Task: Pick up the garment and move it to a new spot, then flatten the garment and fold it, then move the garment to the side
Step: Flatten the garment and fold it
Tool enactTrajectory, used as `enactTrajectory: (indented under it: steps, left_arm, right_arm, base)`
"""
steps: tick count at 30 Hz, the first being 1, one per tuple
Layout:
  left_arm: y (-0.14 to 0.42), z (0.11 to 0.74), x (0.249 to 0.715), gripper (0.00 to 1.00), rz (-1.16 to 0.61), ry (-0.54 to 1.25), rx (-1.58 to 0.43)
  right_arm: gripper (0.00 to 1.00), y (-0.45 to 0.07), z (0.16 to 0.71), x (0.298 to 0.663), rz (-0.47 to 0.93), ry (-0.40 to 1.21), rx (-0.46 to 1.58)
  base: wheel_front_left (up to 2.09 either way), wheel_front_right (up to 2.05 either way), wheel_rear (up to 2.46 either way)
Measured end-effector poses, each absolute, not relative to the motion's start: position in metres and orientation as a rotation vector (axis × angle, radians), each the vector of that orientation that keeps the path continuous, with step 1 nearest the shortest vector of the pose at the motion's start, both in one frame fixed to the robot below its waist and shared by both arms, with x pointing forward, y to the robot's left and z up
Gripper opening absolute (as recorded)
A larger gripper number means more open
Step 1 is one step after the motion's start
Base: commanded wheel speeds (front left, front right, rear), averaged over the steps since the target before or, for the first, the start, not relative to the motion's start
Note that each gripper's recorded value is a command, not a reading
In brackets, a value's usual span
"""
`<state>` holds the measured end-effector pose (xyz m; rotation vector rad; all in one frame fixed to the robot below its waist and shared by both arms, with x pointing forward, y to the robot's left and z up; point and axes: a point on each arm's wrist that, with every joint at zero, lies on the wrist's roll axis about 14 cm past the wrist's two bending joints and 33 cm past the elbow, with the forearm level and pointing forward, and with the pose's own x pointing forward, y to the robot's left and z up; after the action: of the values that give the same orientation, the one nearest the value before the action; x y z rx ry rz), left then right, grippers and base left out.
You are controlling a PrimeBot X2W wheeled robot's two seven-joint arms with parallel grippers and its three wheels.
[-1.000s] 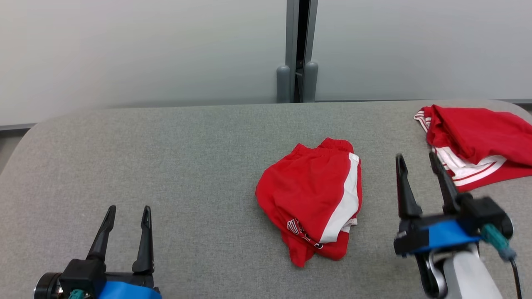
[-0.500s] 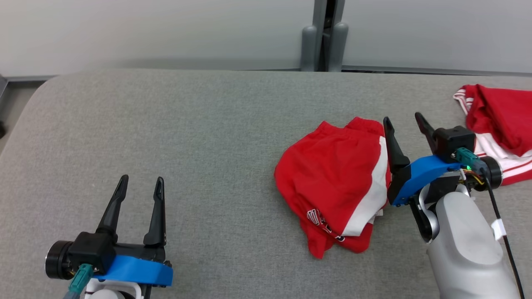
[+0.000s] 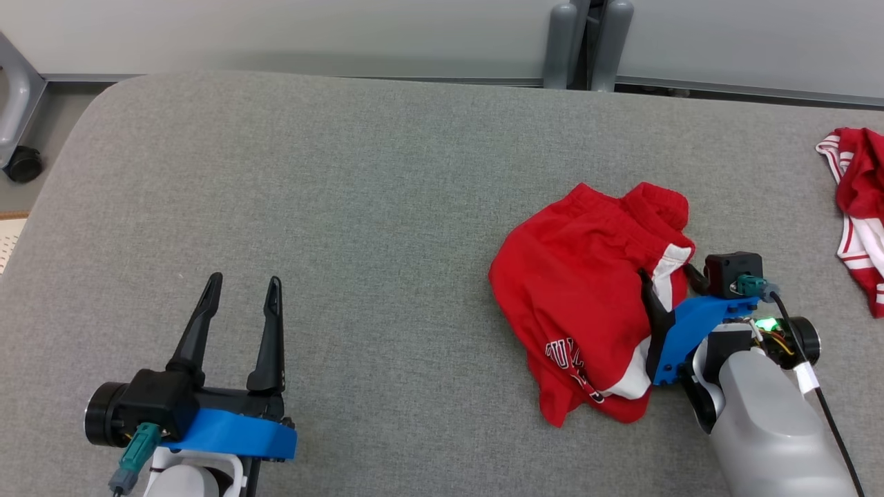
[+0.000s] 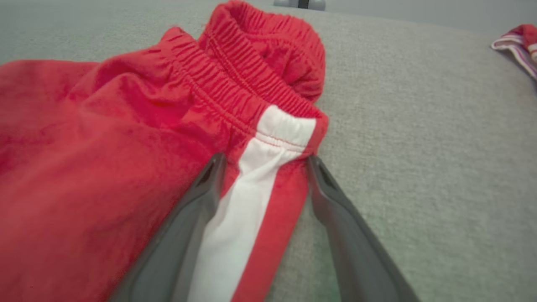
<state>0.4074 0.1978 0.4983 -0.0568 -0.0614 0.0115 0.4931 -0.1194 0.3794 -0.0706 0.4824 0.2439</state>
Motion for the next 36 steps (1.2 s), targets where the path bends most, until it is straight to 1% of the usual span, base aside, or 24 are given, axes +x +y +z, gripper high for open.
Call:
enactTrajectory:
  steps: [2, 3, 4, 6, 9, 12, 19, 23, 26, 29, 36]
  left_arm:
    - [0.198, 0.498, 0.407, 1.0, 0.014, -0.06, -0.057]
    - [0.198, 0.498, 0.407, 1.0, 0.015, -0.059, -0.058]
    - [0.198, 0.498, 0.407, 1.0, 0.018, -0.059, -0.061]
    - [0.198, 0.498, 0.407, 1.0, 0.018, -0.06, -0.062]
    - [0.198, 0.499, 0.407, 1.0, 0.019, -0.064, -0.063]
    - [0.198, 0.502, 0.406, 1.0, 0.021, -0.071, -0.064]
    - [0.196, 0.508, 0.402, 1.0, 0.017, -0.088, -0.07]
    - [0.195, 0.512, 0.399, 1.0, 0.015, -0.098, -0.074]
    - [0.195, 0.515, 0.396, 1.0, 0.017, -0.105, -0.075]
    - [0.197, 0.518, 0.393, 1.0, 0.022, -0.115, -0.075]
    - [0.207, 0.52, 0.382, 1.0, 0.051, -0.119, -0.072]
  right_arm:
    - [1.0, -0.118, 0.375, 0.492, 0.246, 0.503, -0.069]
    - [0.7, -0.117, 0.374, 0.492, 0.25, 0.507, -0.069]
    - [0.32, -0.116, 0.373, 0.493, 0.252, 0.507, -0.068]
    - [0.0, -0.114, 0.374, 0.493, 0.253, 0.502, -0.06]
    - [0.0, -0.116, 0.38, 0.495, 0.247, 0.465, -0.049]
    - [0.0, -0.128, 0.395, 0.504, 0.221, 0.403, -0.049]
    - [0.0, -0.173, 0.453, 0.531, 0.126, 0.226, -0.077]
    - [0.0, -0.175, 0.491, 0.542, 0.124, 0.116, -0.097]
    - [0.0, -0.158, 0.521, 0.546, 0.162, 0.02, -0.107]
    - [0.0, -0.121, 0.54, 0.542, 0.244, -0.05, -0.11]
    - [0.0, -0.026, 0.521, 0.503, 0.502, -0.044, -0.116]
  base:
    - [0.0, 0.0, 0.0]
    - [0.0, 0.0, 0.0]
    - [0.0, 0.0, 0.0]
    - [0.0, 0.0, 0.0]
    - [0.0, 0.0, 0.0]
    - [0.0, 0.0, 0.0]
    - [0.0, 0.0, 0.0]
    - [0.0, 0.0, 0.0]
    - [0.0, 0.0, 0.0]
    - [0.0, 0.0, 0.0]
    - [0.0, 0.0, 0.0]
